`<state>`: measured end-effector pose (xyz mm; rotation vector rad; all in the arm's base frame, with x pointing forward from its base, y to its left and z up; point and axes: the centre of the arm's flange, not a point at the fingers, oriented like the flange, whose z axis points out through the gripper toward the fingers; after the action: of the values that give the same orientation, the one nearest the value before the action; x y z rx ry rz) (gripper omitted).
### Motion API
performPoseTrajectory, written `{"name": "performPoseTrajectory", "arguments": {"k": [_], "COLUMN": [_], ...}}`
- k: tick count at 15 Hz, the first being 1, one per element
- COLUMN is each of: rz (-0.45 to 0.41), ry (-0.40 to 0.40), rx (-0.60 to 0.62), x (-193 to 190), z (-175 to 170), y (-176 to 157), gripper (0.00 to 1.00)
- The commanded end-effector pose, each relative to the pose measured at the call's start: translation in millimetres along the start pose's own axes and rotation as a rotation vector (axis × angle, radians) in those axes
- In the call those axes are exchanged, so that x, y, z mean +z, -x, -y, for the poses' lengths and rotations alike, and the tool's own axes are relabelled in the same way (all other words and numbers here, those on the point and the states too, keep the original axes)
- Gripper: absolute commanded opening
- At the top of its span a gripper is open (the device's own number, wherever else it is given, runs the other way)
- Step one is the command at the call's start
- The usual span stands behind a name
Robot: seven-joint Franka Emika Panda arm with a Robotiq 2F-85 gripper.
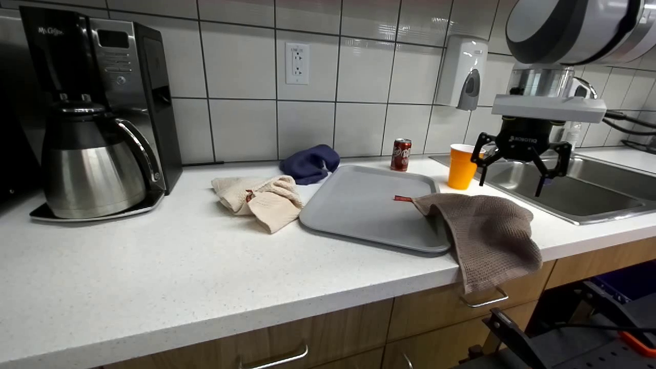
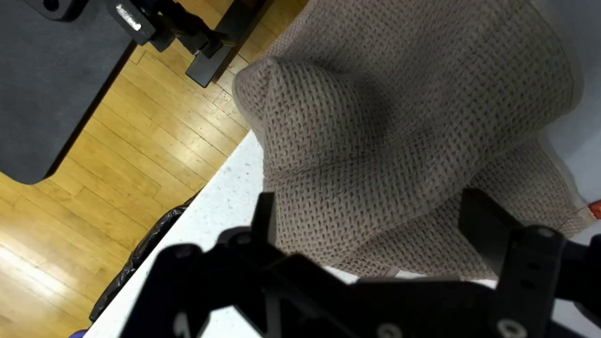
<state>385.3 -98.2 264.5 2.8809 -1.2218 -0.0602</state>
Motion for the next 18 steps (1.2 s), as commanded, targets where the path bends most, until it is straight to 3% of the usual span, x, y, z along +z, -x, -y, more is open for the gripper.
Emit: {"name": "performPoseTrajectory", "arguments": {"k": [1, 18], "rz": [0.003, 0.004], "ry": [0.002, 0.004], "rx": [-0.007, -0.014], "x": [1.7, 2.4], "z": [1.8, 5.6], "y": [-1.4, -4.1], "gripper": [1.00, 1.00]}}
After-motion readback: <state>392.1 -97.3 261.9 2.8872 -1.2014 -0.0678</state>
